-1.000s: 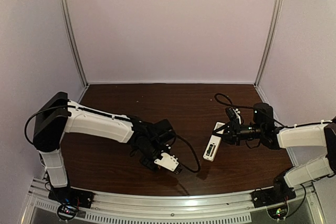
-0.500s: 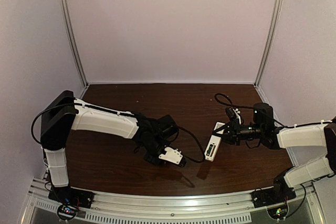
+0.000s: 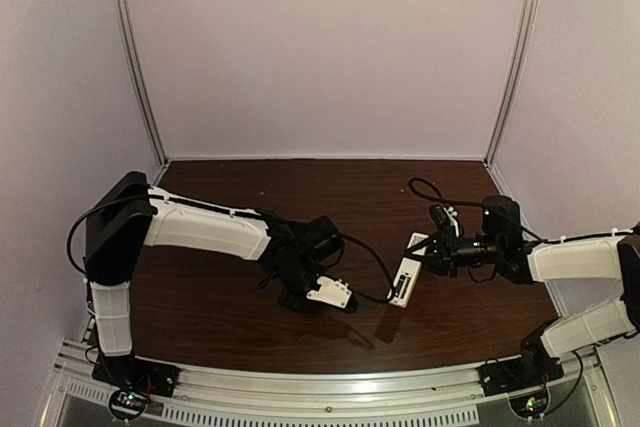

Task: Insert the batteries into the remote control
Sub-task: Pick up the battery from the center of the board.

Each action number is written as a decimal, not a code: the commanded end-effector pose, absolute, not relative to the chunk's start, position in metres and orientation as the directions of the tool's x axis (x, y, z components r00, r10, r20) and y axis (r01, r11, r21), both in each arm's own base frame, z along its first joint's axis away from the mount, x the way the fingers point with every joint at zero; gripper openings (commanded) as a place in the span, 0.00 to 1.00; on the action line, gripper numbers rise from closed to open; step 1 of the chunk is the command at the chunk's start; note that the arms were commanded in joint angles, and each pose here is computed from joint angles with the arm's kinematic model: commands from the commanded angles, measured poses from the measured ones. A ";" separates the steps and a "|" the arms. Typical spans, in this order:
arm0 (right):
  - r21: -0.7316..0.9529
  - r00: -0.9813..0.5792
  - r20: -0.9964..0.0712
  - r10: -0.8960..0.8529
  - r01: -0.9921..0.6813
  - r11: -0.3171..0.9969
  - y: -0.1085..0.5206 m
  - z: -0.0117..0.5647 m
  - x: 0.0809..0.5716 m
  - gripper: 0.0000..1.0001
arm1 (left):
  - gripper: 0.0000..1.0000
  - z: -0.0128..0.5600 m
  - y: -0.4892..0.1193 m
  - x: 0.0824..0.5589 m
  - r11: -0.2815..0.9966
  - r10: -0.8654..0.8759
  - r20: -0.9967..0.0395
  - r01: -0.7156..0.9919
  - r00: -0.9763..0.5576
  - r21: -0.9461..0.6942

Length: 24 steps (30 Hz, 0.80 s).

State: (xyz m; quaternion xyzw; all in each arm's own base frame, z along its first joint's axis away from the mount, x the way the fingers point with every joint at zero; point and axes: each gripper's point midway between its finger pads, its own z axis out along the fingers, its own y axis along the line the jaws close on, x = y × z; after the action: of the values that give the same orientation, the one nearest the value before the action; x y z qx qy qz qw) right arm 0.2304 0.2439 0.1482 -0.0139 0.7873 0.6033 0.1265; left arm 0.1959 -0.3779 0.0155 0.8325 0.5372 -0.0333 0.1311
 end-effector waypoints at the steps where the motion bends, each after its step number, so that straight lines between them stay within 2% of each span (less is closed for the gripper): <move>1: 0.935 -0.950 -0.285 0.125 -0.247 0.255 0.247 0.165 0.236 0.00 | 0.18 0.013 -0.390 0.199 -0.323 0.908 -0.232 0.936 0.348 0.138; 6: 0.933 -0.951 -0.286 0.120 -0.248 0.259 0.248 0.165 0.235 0.00 | 0.15 0.012 -0.392 0.200 -0.286 0.922 -0.235 0.951 0.307 0.120; 11: 0.932 -0.950 -0.289 0.119 -0.251 0.262 0.248 0.166 0.236 0.00 | 0.34 0.010 -0.383 0.202 -0.261 0.934 -0.222 0.958 0.281 0.114; 14: 0.931 -0.949 -0.291 0.124 -0.251 0.265 0.247 0.166 0.236 0.00 | 0.39 0.014 -0.376 0.209 -0.218 0.944 -0.232 0.971 0.236 0.101; 17: 0.932 -0.948 -0.290 0.130 -0.249 0.265 0.247 0.166 0.236 0.00 | 0.38 0.015 -0.362 0.213 -0.176 0.956 -0.223 0.981 0.190 0.081; 24: 0.935 -0.947 -0.288 0.140 -0.247 0.253 0.247 0.168 0.237 0.00 | 0.29 0.017 -0.346 0.202 -0.178 0.957 -0.224 0.982 0.187 0.059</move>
State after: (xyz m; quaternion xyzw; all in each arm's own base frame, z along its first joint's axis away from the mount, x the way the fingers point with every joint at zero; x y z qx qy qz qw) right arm 0.2320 0.2443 0.1511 -0.0191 0.7880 0.6014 0.1307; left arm 0.2139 -0.3568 0.0151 0.7665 0.6298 -0.0572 0.1120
